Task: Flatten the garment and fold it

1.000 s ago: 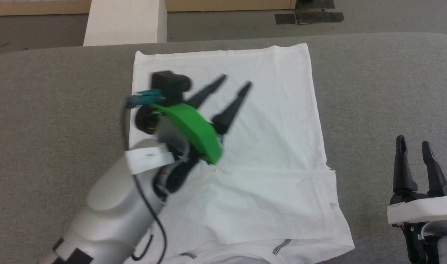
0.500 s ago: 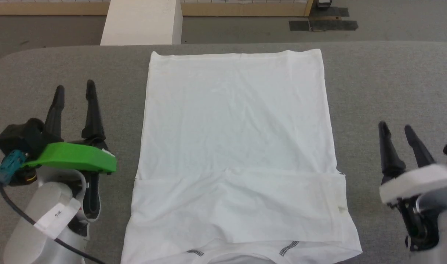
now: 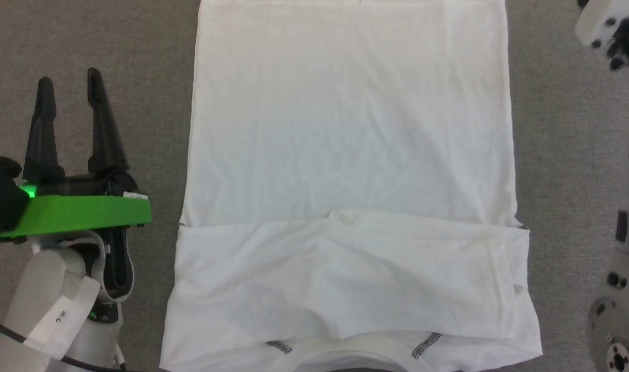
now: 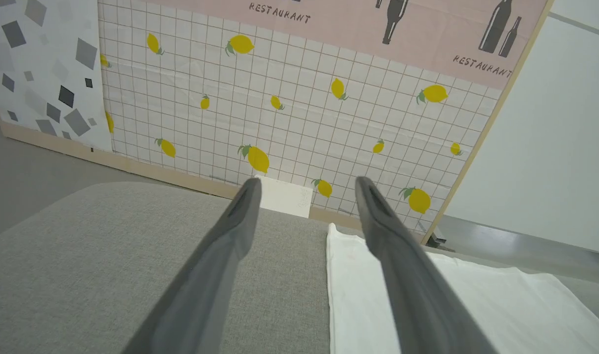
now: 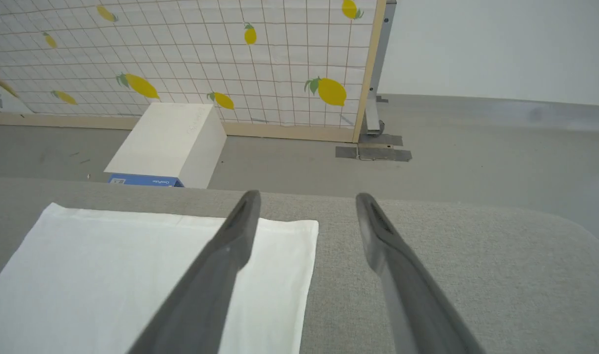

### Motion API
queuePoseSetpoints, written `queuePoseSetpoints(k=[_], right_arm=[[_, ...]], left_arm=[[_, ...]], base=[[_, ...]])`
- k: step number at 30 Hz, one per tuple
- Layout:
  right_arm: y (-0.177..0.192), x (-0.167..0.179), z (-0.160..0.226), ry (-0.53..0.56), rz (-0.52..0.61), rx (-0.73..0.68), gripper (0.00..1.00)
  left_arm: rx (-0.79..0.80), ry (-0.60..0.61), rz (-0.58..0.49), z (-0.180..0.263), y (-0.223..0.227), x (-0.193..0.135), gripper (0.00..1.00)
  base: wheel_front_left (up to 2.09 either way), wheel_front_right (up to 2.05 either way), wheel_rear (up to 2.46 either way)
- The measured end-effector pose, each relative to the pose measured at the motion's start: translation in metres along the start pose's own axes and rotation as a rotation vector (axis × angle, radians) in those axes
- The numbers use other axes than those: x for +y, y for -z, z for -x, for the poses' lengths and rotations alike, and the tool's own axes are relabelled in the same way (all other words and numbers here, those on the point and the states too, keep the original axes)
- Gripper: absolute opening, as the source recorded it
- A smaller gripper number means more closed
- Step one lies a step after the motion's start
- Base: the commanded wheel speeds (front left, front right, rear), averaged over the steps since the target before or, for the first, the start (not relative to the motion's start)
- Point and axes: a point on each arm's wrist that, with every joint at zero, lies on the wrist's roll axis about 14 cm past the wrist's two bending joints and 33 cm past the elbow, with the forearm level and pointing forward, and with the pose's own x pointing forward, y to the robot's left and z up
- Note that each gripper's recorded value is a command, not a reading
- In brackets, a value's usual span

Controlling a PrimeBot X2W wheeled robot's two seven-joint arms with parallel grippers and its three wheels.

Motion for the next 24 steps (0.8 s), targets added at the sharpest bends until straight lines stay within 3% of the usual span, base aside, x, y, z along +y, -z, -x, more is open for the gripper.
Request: queuePoseSetpoints(k=[3, 6, 10, 15, 18, 24], right_arm=[[-0.006, -0.004, -0.029, 0.033, 0.047, 0.062, 1.0], [0.012, -0.012, -0.055, 0.083, 0.107, 0.181, 1.0], [0.063, -0.025, -0.078, 0.143, 0.168, 0.387, 1.0], [0.127, -0.014, -0.095, 0.123, 0.19, 0.589, 1.0], [0.148, -0.004, -0.102, 0.099, 0.221, 0.645, 1.0], [0.153, -0.002, -0.113, 0.09, 0.241, 0.704, 1.0]], left_arm=[[0.023, -0.008, -0.01, -0.005, 0.017, 0.006, 1.0], [0.056, -0.014, -0.022, -0.006, 0.036, 0.013, 1.0], [0.092, -0.029, -0.032, -0.007, 0.058, 0.023, 1.0], [0.133, -0.046, -0.049, -0.006, 0.079, 0.034, 1.0], [0.158, -0.053, -0.056, -0.004, 0.09, 0.04, 1.0], [0.193, -0.079, -0.076, 0.001, 0.103, 0.052, 1.0]], base=[[0.0, 0.0, 0.0], [0.0, 0.0, 0.0], [0.0, 0.0, 0.0], [0.0, 0.0, 0.0], [0.0, 0.0, 0.0], [0.0, 0.0, 0.0]])
